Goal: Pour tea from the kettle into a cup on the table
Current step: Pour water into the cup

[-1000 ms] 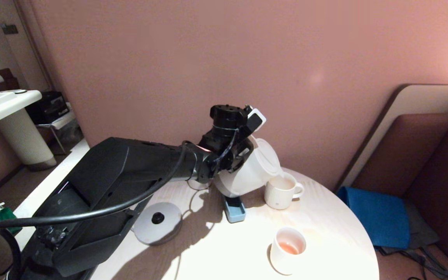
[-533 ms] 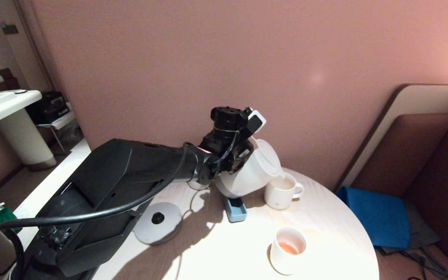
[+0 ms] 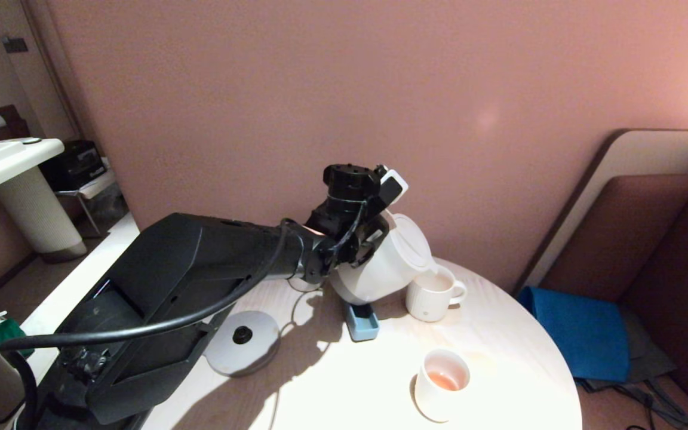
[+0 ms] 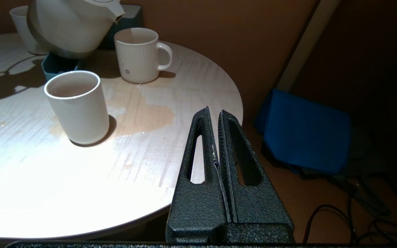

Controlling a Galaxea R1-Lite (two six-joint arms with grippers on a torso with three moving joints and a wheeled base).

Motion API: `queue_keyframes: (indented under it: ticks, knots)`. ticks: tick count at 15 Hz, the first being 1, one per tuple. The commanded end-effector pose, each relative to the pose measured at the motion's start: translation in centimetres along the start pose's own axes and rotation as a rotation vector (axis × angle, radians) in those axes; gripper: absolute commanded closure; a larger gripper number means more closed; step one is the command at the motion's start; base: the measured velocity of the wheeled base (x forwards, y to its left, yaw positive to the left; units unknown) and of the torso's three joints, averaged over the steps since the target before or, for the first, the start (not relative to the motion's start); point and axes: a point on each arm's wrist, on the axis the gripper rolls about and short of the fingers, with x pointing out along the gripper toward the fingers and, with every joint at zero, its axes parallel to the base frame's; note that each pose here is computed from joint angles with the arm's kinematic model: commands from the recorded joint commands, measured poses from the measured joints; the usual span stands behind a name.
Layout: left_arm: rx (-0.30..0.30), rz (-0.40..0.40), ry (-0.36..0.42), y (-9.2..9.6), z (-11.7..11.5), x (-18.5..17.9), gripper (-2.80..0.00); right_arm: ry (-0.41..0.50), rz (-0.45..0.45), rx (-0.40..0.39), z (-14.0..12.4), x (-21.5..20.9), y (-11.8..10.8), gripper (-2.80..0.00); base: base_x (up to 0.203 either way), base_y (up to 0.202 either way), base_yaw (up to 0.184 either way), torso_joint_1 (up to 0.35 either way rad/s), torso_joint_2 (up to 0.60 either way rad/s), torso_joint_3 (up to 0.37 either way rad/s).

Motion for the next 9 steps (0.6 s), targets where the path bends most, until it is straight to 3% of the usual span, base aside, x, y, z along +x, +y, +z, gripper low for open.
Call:
queue_keyframes:
  ticks: [1,9]
  knots:
    - [0.001,0.006,-0.003,0.15,0.12,-0.05,0.00,0.001,0.001,0.001,0.01,0.01,0.00,0.00,0.000,0.000,0.000,0.000,0.00,0.000]
    - [0.001,0.007,-0.002,0.14,0.02,0.02,0.00,0.001,-0.002,0.002,0.01,0.01,-0.01,0.00,0.000,0.000,0.000,0.000,0.00,0.000]
